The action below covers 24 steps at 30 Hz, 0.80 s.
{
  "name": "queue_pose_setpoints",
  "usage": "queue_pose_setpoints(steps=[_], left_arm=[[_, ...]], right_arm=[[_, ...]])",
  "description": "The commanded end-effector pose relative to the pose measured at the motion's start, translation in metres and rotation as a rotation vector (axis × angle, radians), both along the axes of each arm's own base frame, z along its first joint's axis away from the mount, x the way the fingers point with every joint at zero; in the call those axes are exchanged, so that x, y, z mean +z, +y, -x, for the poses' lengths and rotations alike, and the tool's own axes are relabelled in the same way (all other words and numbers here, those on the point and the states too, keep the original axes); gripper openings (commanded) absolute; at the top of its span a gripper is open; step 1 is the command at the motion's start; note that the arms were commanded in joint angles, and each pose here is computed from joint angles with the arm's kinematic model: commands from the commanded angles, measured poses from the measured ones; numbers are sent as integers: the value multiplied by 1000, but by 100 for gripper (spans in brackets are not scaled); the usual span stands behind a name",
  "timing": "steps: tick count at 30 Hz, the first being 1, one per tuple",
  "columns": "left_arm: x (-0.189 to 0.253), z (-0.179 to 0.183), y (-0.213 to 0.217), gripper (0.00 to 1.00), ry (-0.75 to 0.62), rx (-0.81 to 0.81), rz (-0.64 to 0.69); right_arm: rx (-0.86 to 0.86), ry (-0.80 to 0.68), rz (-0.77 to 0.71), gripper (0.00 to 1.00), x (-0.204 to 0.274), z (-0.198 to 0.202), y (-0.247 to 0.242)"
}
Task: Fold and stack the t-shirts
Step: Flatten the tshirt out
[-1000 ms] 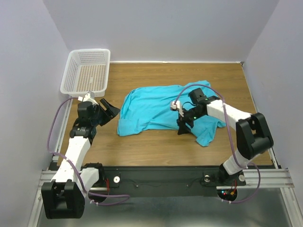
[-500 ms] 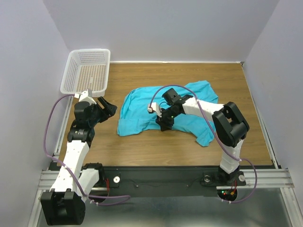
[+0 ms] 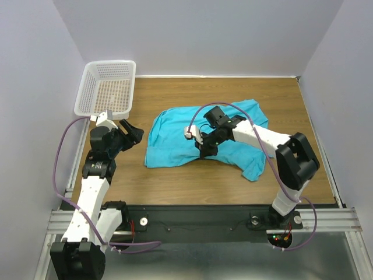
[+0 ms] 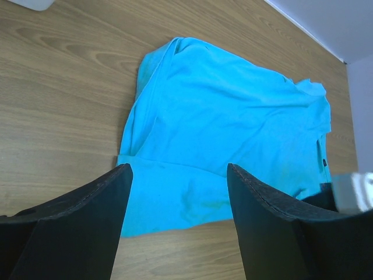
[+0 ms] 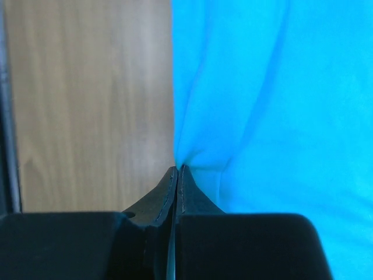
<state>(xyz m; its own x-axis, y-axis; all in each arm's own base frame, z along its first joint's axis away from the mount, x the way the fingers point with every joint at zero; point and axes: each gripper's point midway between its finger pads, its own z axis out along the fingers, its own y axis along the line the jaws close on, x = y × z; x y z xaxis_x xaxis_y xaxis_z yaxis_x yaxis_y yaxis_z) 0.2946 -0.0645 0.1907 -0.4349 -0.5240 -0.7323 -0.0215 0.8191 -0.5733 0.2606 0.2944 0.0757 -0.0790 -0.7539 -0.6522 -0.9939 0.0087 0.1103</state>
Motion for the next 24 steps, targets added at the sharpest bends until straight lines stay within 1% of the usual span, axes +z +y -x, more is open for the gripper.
queue_pose_setpoints(steps=[1, 3, 4, 6, 8, 9, 10, 11, 12, 13, 15, 16, 17, 18, 20, 21, 22, 23, 24], left_arm=[[3, -5, -6, 77, -38, -37, 6], [3, -8, -7, 77, -45, -45, 11], [1, -8, -10, 77, -40, -60, 17], [-5, -11, -13, 77, -22, -79, 25], [-12, -14, -16, 77, -1, -106, 19], [-15, -16, -17, 77, 5, -115, 11], [-14, -19, -18, 77, 4, -127, 1], [-24, -22, -18, 77, 36, -136, -7], [-22, -26, -17, 76, 29, -154, -35], [-24, -29, -18, 75, 35, -165, -47], [-32, -39, -19, 73, 58, -187, -71], [-33, -48, -20, 73, 53, -206, -101], [-33, -53, -21, 73, 49, -215, -119], [-26, -62, -24, 73, 30, -224, -140], [-29, -71, -35, 73, 32, -258, -204], [-44, -78, -38, 72, 78, -266, -227], [-36, -89, -43, 72, 66, -269, -250], [-41, -96, -42, 72, 86, -250, -285], [-50, -105, -51, 71, 118, -272, -318]], right_arm=[[252, 62, -91, 1, 34, 66, 3], [302, 108, -56, 1, 24, 89, 2], [345, 140, -8, 1, 11, 110, 0], [375, 188, 54, 1, -8, 130, -5], [400, 218, 112, 18, -22, 146, -13], [400, 223, 125, 26, -24, 148, -15], [389, 204, 149, 39, -24, 145, -20], [371, 178, 158, 43, -21, 141, -22], [349, 154, 152, 46, -16, 134, -23], [314, 111, 100, 47, 1, 124, -18], [139, 97, 11, 54, 28, 78, -23], [24, 80, -40, 64, 42, 44, -38], [-41, 60, -59, 64, 49, 25, -45], [-169, 8, -75, 66, 58, -13, -62], [-323, -39, -70, 66, 59, -52, -80], [-404, -33, -75, 66, 60, -66, -89], [-467, -68, -95, 66, 63, -87, -97], [-554, -82, -96, 66, 66, -108, -116], [-611, -61, -107, 65, 62, -122, -121]])
